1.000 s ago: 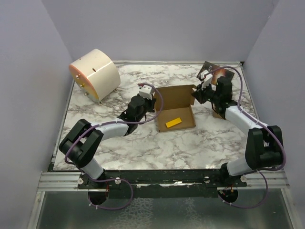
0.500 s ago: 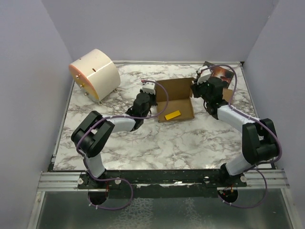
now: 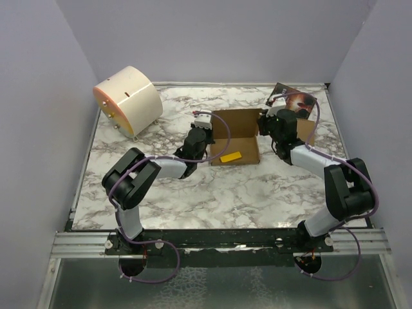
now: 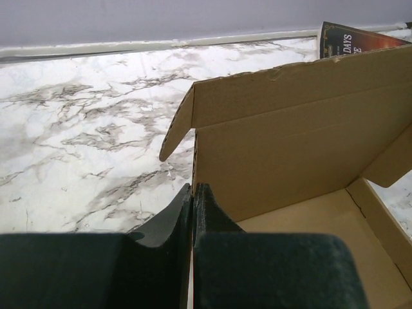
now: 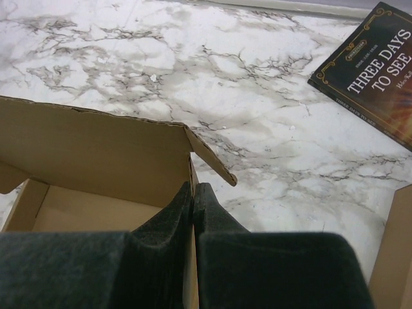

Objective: Fold the paper box

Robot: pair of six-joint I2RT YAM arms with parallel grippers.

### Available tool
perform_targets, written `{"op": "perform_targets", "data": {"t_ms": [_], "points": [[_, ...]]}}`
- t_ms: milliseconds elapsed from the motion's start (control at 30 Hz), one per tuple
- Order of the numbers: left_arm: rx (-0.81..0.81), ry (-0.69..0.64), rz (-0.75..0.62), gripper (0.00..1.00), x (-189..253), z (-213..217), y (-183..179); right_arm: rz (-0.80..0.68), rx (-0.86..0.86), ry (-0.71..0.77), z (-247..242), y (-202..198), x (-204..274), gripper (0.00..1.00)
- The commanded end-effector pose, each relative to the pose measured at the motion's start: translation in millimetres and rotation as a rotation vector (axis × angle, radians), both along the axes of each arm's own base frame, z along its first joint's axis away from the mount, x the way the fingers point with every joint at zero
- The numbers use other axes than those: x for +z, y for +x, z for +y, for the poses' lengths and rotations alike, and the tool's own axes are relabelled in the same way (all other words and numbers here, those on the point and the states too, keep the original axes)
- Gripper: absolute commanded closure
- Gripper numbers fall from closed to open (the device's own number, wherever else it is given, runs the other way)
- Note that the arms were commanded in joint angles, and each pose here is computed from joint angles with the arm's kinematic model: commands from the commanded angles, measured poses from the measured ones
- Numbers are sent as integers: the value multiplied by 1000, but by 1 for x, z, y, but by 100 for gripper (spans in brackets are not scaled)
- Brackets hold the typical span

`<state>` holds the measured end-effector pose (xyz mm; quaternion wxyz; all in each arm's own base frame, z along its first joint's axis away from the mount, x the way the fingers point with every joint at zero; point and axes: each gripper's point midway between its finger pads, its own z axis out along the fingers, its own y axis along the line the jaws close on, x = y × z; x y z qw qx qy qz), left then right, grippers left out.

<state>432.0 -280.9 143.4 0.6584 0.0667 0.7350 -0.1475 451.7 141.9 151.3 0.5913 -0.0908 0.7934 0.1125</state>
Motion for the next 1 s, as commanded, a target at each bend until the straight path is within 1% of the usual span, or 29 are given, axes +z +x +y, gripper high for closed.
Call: {"op": "perform_targets", "data": {"t_ms": [0,133,300,967], "points": [[-43,-60,-44,100,15,-26,-9,-42,35,90,20,-10,17,99],[-43,-57,-48,100,11,-26,-14,-73,29,80,18,-16,19,99],[-51,-53,-52,100,7,-28,-22,-70,47,80,22,-30,11,99],[-57,-55,-27,100,-8,-30,-46,13,90,25,24,-61,-4,99]]}}
